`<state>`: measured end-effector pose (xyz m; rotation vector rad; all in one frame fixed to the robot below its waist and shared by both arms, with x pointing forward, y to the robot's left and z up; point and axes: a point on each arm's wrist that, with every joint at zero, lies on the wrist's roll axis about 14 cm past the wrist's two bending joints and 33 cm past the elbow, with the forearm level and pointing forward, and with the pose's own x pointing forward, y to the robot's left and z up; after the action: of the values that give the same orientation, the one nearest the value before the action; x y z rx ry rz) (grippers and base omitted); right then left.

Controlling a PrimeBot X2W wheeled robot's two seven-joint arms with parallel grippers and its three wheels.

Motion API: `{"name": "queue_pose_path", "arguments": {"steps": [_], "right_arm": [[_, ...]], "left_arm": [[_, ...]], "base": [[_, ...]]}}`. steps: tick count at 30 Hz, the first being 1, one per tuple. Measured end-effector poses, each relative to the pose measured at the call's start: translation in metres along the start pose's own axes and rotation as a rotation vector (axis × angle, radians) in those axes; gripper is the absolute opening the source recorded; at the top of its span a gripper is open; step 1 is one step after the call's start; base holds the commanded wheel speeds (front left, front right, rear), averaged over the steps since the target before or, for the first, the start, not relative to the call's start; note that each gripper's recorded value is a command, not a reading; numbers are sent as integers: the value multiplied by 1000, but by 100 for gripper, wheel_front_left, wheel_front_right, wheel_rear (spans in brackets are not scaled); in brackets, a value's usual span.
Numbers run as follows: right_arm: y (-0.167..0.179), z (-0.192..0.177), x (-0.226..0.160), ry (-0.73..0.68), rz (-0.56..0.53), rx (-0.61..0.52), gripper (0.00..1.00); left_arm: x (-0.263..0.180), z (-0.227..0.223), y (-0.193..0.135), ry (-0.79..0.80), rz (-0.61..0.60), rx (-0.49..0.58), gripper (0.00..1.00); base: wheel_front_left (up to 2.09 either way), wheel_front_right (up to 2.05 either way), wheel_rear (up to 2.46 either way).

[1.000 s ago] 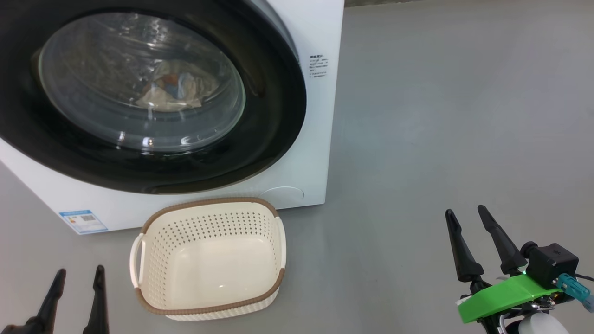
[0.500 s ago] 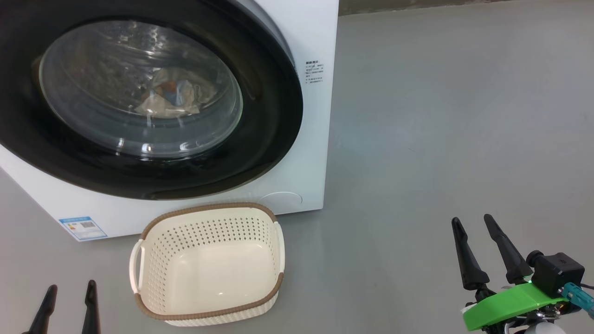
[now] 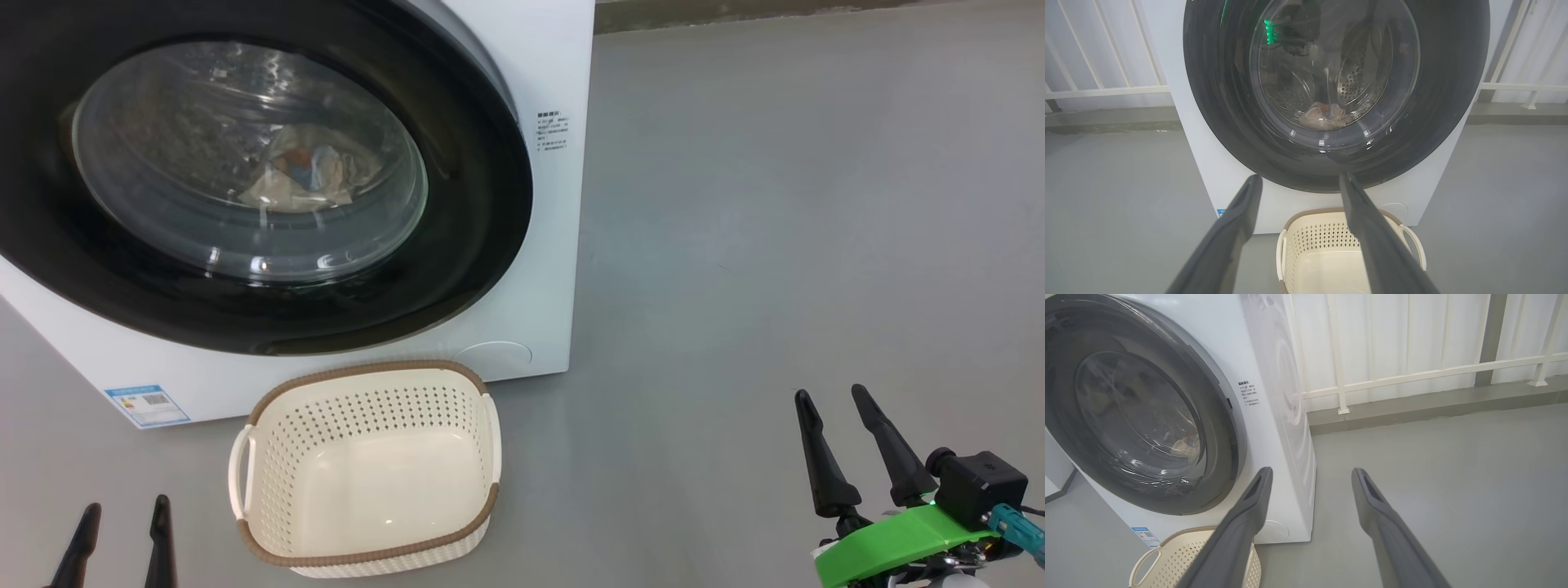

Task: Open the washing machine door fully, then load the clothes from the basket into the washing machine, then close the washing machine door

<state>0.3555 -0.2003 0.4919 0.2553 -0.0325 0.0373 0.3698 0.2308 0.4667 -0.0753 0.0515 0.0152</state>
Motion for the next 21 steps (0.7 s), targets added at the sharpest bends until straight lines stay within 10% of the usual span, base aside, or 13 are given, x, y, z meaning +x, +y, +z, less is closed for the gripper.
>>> {"name": "queue_pose_path", "arguments": {"steps": [8,9,21], "right_arm": [[1,1,1,-2,4,0,100],[2,0,1,-1,5,0,0],[-1,-31,-11,92,-40,92,0]], "left_arm": [[-1,-1,1,4,5,-2,100],[-1,-2,2,6,6,-3,0],[-11,-30,-9,92,32,-123,0]], "base": [[0,0,0],[0,0,0],[0,0,0]]}}
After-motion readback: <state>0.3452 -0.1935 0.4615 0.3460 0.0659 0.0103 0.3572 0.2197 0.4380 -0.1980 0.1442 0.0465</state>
